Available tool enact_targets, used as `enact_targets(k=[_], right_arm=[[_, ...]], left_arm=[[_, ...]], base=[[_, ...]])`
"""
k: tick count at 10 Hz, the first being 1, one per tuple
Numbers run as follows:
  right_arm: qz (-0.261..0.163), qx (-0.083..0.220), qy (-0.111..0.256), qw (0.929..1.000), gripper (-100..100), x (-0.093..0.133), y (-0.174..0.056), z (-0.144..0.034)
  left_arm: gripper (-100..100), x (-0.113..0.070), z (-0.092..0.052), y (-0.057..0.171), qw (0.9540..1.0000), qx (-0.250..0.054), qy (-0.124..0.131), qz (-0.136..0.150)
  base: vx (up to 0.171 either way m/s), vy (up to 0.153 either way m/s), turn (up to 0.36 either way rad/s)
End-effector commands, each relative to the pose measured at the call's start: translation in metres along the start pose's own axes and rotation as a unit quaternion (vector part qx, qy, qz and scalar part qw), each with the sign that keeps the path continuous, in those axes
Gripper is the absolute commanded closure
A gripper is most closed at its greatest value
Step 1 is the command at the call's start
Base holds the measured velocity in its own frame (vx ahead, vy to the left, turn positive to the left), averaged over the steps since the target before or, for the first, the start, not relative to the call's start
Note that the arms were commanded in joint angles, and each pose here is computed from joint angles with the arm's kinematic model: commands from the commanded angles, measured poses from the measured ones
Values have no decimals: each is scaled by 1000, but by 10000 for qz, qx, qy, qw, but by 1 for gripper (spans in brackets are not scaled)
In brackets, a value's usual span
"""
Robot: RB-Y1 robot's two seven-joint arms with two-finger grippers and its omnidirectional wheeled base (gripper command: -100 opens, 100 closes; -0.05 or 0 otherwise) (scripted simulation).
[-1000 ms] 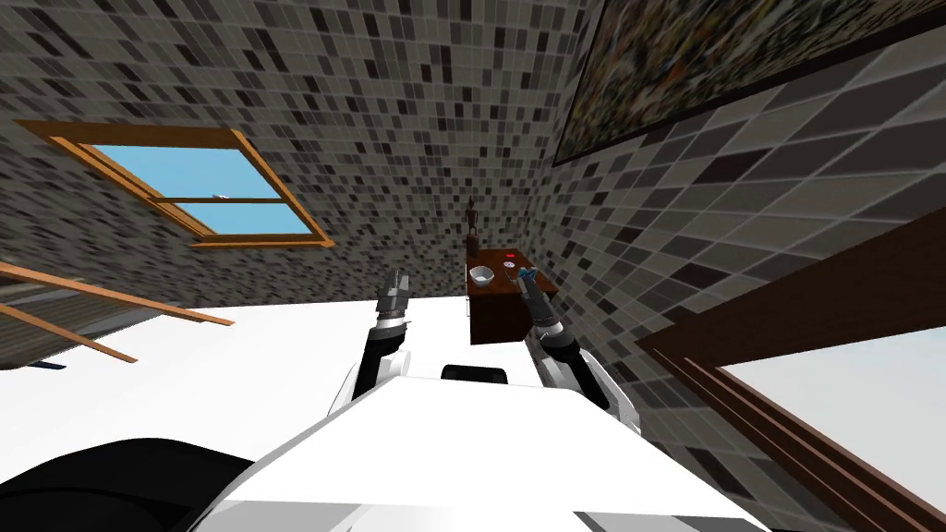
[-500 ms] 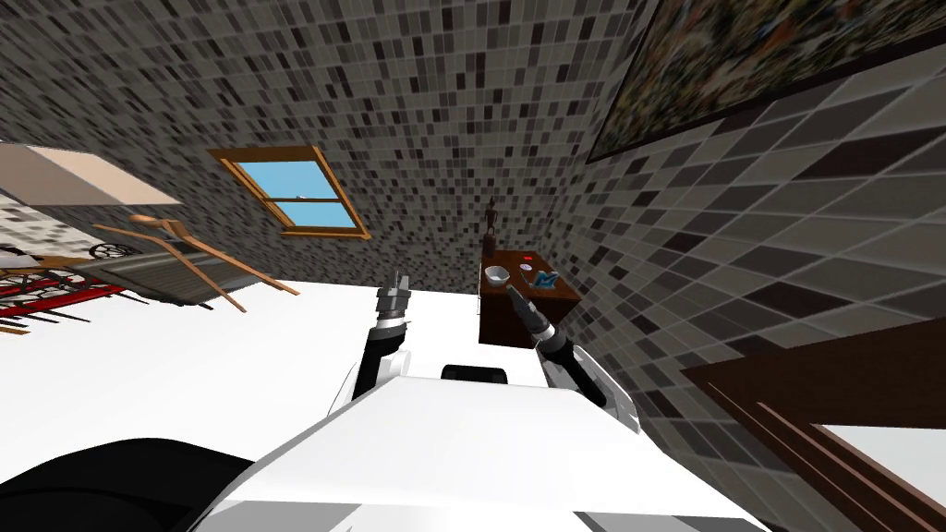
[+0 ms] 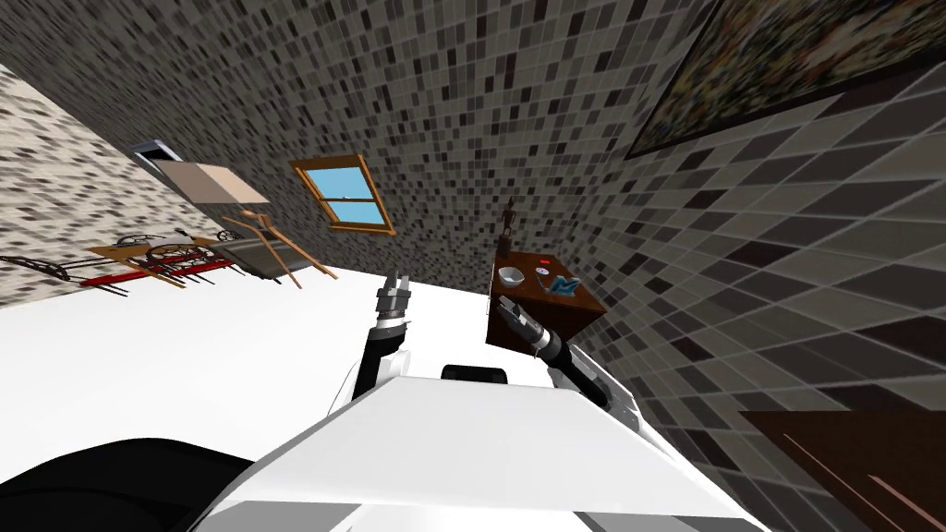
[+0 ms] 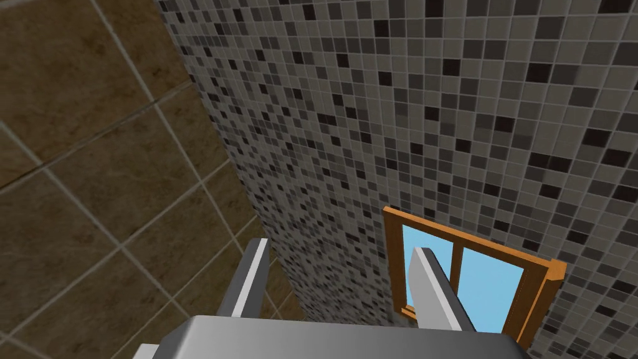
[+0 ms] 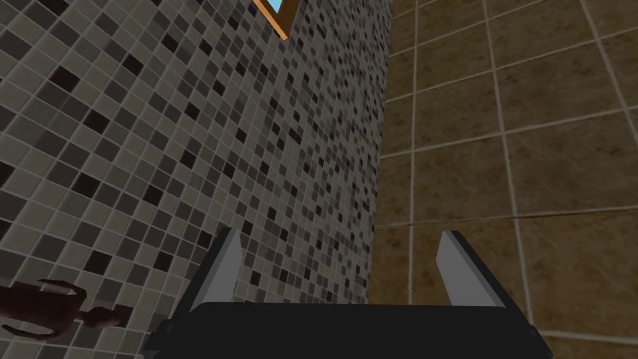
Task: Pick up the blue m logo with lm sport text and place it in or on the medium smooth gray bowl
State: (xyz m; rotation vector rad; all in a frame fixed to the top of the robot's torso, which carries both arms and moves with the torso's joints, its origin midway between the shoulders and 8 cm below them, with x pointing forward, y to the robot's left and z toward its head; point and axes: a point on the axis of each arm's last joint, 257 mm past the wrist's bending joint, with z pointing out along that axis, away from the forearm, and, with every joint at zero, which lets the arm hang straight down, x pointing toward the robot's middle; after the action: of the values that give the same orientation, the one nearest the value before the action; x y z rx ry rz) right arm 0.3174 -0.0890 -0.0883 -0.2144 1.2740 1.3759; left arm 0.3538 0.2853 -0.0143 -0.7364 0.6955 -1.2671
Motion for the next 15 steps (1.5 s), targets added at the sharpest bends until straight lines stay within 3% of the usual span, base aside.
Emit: enact_targets(k=[1, 2, 3, 5, 6, 7, 8, 10, 11, 12, 13, 14, 15], right_arm=[[-68, -50, 454, 9989, -100, 24, -4, -9], [-128, -22, 625, 9980, -100, 26, -7, -15], [-164, -56, 987, 9950, -100, 47, -12, -26], [-228, -23, 1167, 9929, -100, 49, -15, -34], [-266, -28, 1573, 9872, -100, 69, -22, -50], [-313, -2, 1703, 9849, -100, 69, -24, -56], [-328, 7, 2072, 9777, -100, 87, -31, -74], [-392, 48, 2247, 9736, -100, 87, -35, -83], [-415, 93, 2667, 9629, -100, 102, -45, -107], [-461, 125, 2789, 9591, -100, 101, -47, -114], [-467, 188, 3183, 9467, -100, 113, -57, -139], [-518, 228, 3320, 9416, -100, 110, -60, -148], [-516, 266, 3690, 9276, -100, 119, -66, -173]], left_arm=[[0, 0, 0, 0, 10000, 0, 0, 0], [0, 0, 0, 0, 10000, 1, 0, -1], [0, 0, 0, 0, 10000, 0, 0, 0], [0, 0, 0, 0, 10000, 0, 0, 1], [0, 0, 0, 0, 10000, -1, 0, 1], [0, 0, 0, 0, 10000, 0, 0, 0], [0, 0, 0, 0, 10000, 0, 0, 1], [0, 0, 0, 0, 10000, -1, 0, 1], [0, 0, 0, 0, 10000, -1, 0, 1], [0, 0, 0, 0, 10000, 0, 0, 0], [0, 0, 0, 0, 10000, -1, 0, 1], [0, 0, 0, 0, 10000, 0, 0, 0], [0, 0, 0, 0, 10000, -1, 0, 2]], base=[[-31, 8, 367], [-22, 1, 231], [-21, 8, 368], [-12, -2, 95], [-13, 3, 329], [-12, -6, 267], [-11, -7, 417], [-10, -9, 61], [-11, 0, 322], [-10, -13, 234], [-11, -11, 379], [-7, -19, 197], [-9, -22, 325]])
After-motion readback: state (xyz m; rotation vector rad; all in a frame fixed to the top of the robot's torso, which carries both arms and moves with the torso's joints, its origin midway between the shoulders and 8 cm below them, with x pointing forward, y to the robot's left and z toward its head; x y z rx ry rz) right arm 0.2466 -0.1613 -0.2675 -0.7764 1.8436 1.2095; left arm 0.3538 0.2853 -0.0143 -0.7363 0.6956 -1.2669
